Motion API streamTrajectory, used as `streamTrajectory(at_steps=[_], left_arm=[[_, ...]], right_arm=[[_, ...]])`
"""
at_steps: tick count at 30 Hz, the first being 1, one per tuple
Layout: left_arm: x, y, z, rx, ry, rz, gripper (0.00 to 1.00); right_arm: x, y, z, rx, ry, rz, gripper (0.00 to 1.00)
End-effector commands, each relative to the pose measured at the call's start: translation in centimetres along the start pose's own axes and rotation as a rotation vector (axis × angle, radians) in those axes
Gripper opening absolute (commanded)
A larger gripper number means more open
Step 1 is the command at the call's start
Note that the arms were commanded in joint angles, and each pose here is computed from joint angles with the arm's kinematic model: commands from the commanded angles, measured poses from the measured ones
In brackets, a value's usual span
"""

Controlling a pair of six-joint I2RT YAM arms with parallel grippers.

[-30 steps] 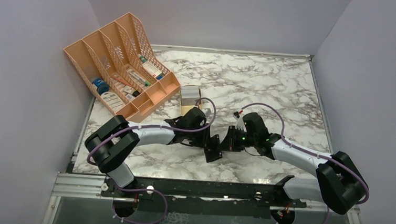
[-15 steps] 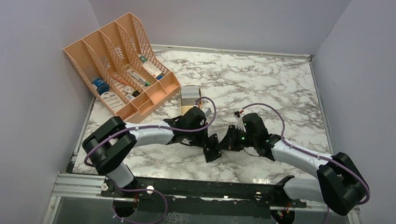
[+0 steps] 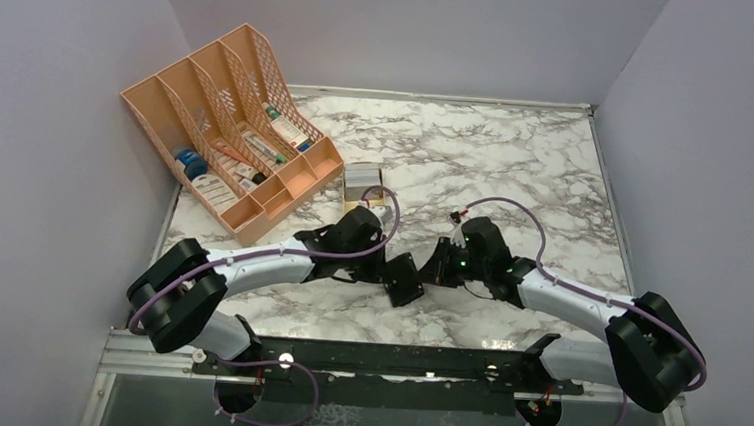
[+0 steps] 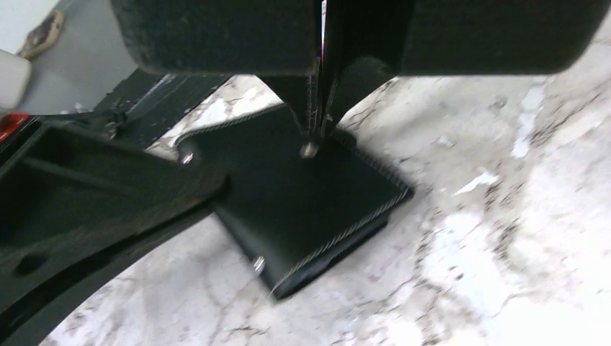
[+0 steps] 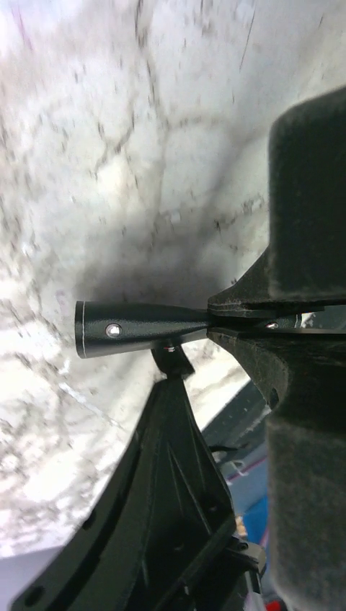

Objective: Put the credit cards into the card holder
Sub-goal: Open the card holder at the center of the board.

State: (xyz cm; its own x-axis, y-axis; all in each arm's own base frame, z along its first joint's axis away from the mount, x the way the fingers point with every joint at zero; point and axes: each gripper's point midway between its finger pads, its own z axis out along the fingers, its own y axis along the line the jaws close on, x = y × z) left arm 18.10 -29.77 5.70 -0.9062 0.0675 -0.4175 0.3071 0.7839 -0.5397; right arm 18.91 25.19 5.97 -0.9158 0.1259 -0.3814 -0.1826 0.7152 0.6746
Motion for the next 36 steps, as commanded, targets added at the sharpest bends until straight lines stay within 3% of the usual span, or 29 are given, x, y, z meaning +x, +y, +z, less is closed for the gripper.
streamTrajectory(at_steps=[1, 8, 12, 16, 21, 27, 36], left_arm=[[2.7, 2.8, -1.3, -0.102, 0.067, 0.006, 0.00], [2.4, 1.8, -1.9, -0.047, 0.043, 0.014, 0.00], [2.2, 2.8, -1.9, -0.098, 0.021, 0.005, 0.00], [1.6, 3.0, -2.0, -0.115, 0.004, 0.013, 0.00], [0.3, -0.2, -2.8, 0.032, -0.058, 0.009, 0.00], [-1.6, -2.2, -4.7, 0.115, -0.155, 0.001, 0.00], [-3.4, -4.5, -6.8, 0.198, -0.238, 0.001, 0.00]], right_arm=[[-2.1, -1.8, 0.2, 0.090, -0.111, -0.001, 0.07], [-1.9, -2.3, 0.7, 0.105, -0.101, 0.006, 0.06], [-1.9, -2.2, 0.8, 0.107, -0.092, 0.001, 0.09], [-2.6, -3.4, 0.6, 0.215, -0.068, -0.047, 0.37], [-2.7, -2.4, -0.3, 0.218, 0.006, -0.139, 0.61], [-2.6, 1.4, -1.1, 0.040, 0.032, -0.213, 0.62], [-1.0, 3.3, -0.4, -0.082, 0.092, -0.201, 0.62]])
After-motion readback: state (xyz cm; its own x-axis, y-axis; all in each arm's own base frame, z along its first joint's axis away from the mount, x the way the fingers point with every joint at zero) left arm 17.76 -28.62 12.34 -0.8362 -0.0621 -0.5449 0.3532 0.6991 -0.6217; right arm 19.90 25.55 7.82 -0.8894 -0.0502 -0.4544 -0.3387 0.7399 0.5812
